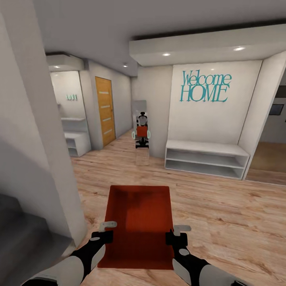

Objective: Move the two storage containers from the living room to the garage. In the garage, place one container on the floor and stack the other container on top of it (either order is fine).

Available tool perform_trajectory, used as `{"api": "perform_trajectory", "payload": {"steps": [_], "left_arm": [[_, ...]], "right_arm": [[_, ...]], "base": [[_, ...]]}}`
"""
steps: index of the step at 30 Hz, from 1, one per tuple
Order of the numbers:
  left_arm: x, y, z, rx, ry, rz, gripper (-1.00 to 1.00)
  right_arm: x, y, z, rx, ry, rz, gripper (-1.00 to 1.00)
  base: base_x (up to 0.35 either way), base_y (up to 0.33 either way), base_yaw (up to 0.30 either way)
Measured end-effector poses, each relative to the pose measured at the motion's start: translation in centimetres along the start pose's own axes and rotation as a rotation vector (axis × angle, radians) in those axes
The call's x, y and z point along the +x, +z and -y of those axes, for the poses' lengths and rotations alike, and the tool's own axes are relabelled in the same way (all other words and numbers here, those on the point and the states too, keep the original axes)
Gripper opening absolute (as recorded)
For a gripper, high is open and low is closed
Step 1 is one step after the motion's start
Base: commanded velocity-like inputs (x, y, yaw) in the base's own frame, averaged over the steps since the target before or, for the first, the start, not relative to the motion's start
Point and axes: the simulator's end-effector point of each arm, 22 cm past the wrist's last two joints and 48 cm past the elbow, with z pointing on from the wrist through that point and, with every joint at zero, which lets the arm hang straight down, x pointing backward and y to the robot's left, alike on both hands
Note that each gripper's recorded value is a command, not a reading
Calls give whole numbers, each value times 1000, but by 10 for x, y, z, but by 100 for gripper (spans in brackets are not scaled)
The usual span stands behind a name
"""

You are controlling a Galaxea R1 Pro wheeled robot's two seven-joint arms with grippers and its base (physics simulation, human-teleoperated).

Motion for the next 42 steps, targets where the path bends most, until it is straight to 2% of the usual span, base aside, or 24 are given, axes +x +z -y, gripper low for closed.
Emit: {"api": "perform_trajectory", "payload": {"steps": [8,9,11,42], "left_arm": [[0,0,0,1,11,2,-100],[3,0,0,-7,-19,-7,-100],[-2,-2,6,-10,-38,3,-100],[-1,-1,2,-12,-36,-1,-100]], "right_arm": [[4,-2,0,5,9,0,-100],[-4,2,0,-7,-22,-2,-100],[-17,8,5,-22,-41,10,-100],[-16,7,1,-21,-37,5,-100]], "base": [[315,0,0],[321,0,0],[321,0,0],[322,0,0]]}}
